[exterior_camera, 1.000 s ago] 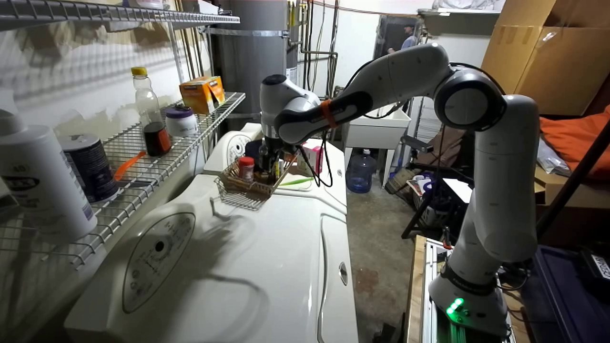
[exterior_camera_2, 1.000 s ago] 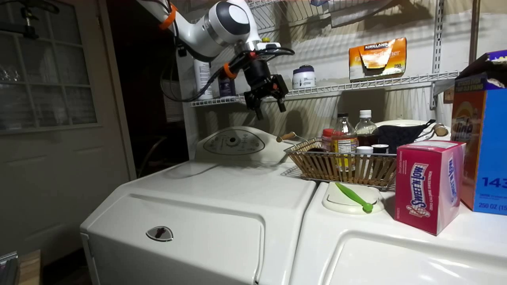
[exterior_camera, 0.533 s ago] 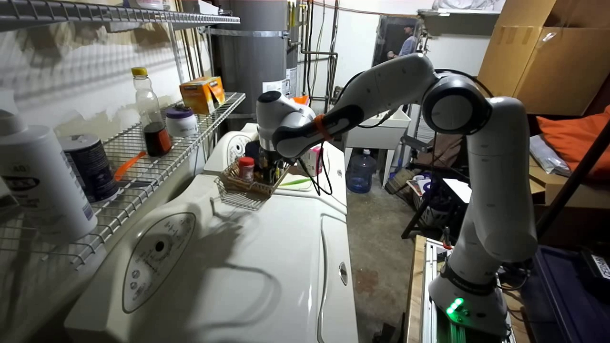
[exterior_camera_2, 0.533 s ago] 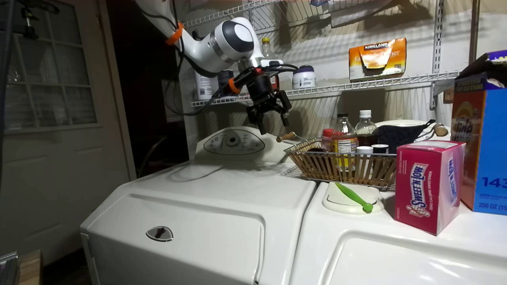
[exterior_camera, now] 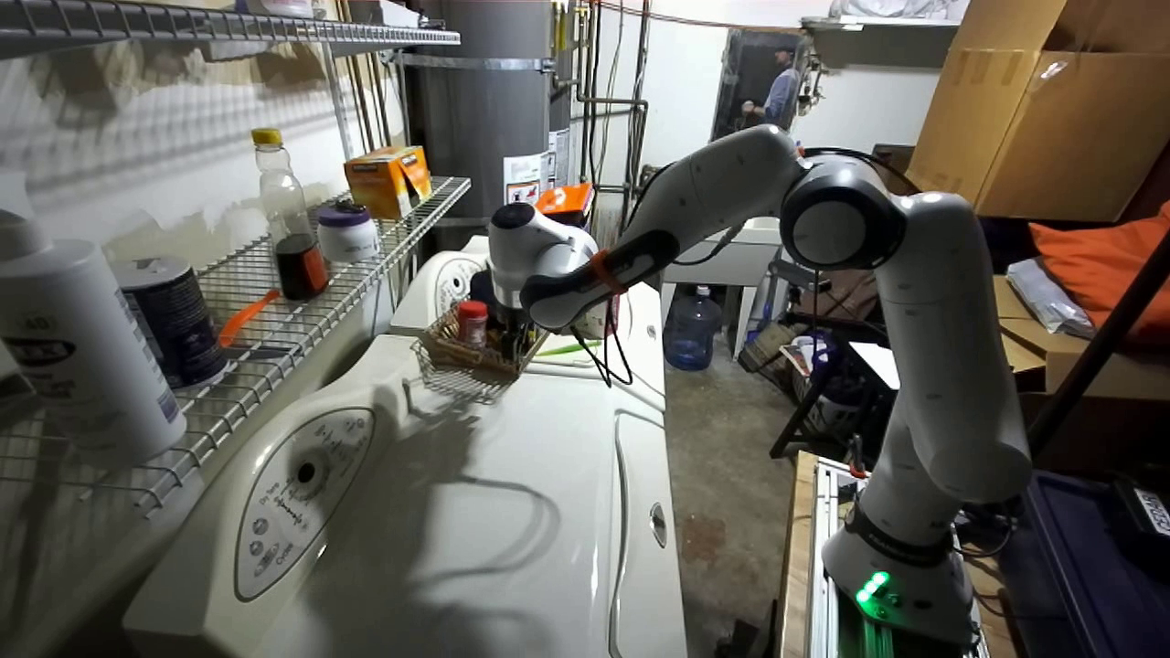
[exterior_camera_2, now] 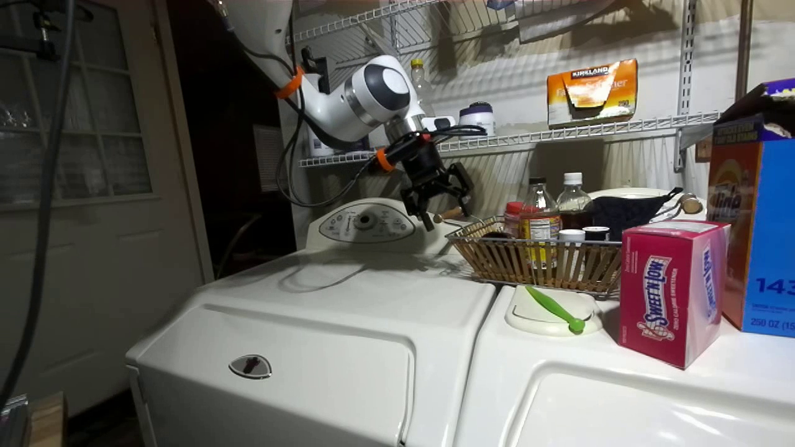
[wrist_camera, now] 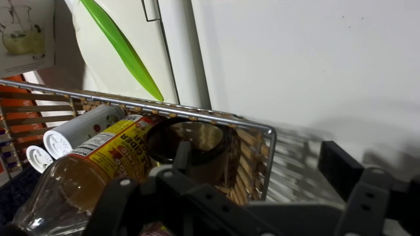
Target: Move the basket to the left
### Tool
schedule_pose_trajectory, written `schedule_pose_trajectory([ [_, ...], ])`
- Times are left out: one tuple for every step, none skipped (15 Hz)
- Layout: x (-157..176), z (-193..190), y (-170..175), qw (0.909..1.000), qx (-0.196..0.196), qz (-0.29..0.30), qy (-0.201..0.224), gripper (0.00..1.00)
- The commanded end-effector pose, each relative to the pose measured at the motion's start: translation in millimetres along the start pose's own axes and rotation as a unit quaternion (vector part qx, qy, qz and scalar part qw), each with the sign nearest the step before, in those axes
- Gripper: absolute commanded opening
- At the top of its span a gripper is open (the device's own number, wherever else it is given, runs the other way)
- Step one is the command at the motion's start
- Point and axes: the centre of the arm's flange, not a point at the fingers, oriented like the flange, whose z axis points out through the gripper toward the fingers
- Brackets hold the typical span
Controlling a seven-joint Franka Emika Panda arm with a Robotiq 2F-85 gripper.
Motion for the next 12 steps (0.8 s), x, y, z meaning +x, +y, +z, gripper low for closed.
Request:
schedule_pose_trajectory([
  [16.8, 12.0, -4.5, 0.9994, -0.02, -0.026, 0.01, 1.0],
  [18.1, 14.9, -6.0, 0.9993, -0.018, -0.03, 0.009, 1.0],
  [19.6, 17.4, -7.1, 0.9992, -0.021, -0.033, 0.009, 1.0],
  [20.8, 19.8, -8.4, 0.9991, -0.023, -0.036, 0.009, 1.0],
  [22.6, 23.1, -9.6, 0.9989, -0.028, -0.037, 0.009, 1.0],
  [23.7, 26.0, -10.9, 0.9988, -0.03, -0.037, 0.007, 1.0],
  [24.4, 29.8, -12.5, 0.9987, -0.034, -0.037, 0.005, 1.0],
  [25.5, 33.0, -13.7, 0.9986, -0.037, -0.038, 0.006, 1.0],
  [26.0, 35.2, -14.8, 0.9984, -0.039, -0.04, 0.003, 1.0],
  [26.9, 38.7, -16.1, 0.9982, -0.043, -0.042, 0.003, 1.0],
  [27.6, 40.8, -17.6, 0.9981, -0.045, -0.043, 0.004, 0.99],
  [28.3, 41.5, -19.1, 0.9979, -0.048, -0.044, 0.006, 0.93],
])
